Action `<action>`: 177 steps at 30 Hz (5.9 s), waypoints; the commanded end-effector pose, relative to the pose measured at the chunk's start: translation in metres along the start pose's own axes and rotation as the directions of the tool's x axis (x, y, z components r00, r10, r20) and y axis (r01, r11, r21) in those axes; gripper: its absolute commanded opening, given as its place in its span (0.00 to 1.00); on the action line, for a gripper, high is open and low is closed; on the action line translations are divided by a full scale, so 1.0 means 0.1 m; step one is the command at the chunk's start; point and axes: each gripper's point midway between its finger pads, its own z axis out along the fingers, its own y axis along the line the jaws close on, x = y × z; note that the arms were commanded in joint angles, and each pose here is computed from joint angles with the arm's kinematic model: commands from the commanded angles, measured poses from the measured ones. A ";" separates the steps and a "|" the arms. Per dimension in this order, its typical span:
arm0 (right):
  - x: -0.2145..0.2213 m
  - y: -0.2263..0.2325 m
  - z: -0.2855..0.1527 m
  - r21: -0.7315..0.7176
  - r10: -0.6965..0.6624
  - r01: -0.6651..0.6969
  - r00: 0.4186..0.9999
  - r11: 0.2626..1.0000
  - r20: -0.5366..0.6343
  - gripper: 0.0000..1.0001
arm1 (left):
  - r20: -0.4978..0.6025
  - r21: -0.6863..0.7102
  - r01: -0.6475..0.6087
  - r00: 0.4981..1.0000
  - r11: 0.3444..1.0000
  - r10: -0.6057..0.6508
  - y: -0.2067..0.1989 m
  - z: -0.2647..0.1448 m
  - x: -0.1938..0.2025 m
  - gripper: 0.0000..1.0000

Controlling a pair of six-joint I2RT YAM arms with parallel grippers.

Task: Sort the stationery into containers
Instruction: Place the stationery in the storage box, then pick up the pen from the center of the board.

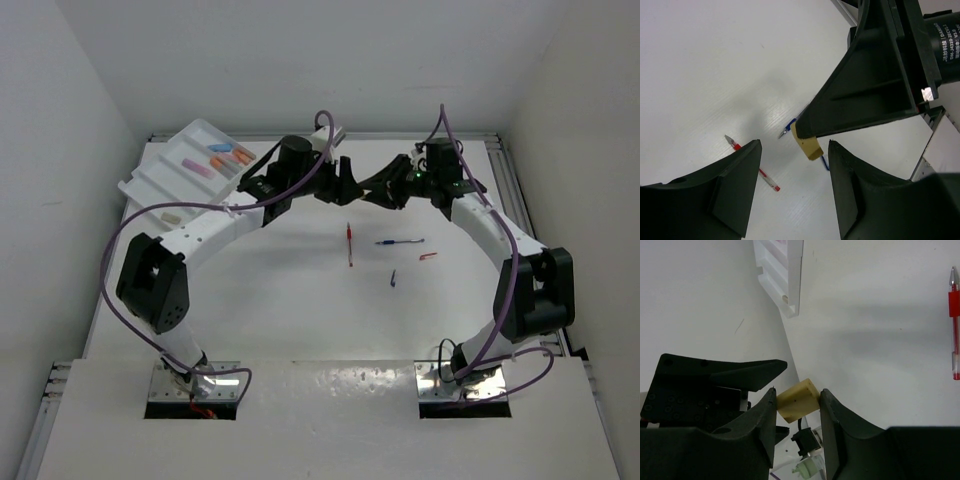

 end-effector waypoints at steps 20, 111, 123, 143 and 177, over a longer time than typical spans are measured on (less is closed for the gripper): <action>0.11 0.17 -0.06 -0.049 -0.082 0.081 0.997 0.996 -0.014 0.15 | 0.029 -0.013 -0.051 0.998 0.999 0.051 -0.01 0.12 -0.12 0.25; -0.17 -1.18 1.04 0.553 -0.671 0.729 0.647 0.404 -0.362 0.36 | 0.072 -0.720 -0.102 0.973 0.687 0.221 2.15 -3.00 -0.93 1.00; -0.10 -1.59 1.15 0.619 -0.602 0.706 0.672 0.345 -0.431 0.30 | 0.030 -0.747 -0.108 0.980 0.656 0.196 2.22 -2.98 -0.76 1.00; 0.20 -2.19 1.16 0.604 -0.460 0.728 0.679 0.325 -0.571 0.00 | 0.004 -0.762 -0.107 0.985 0.638 0.170 2.23 -3.01 -0.67 1.00; -0.56 -3.04 -1.65 0.679 -0.484 0.691 0.695 0.247 -0.532 0.00 | -0.217 -0.194 -0.514 0.853 0.835 0.475 0.75 -1.32 -0.12 1.00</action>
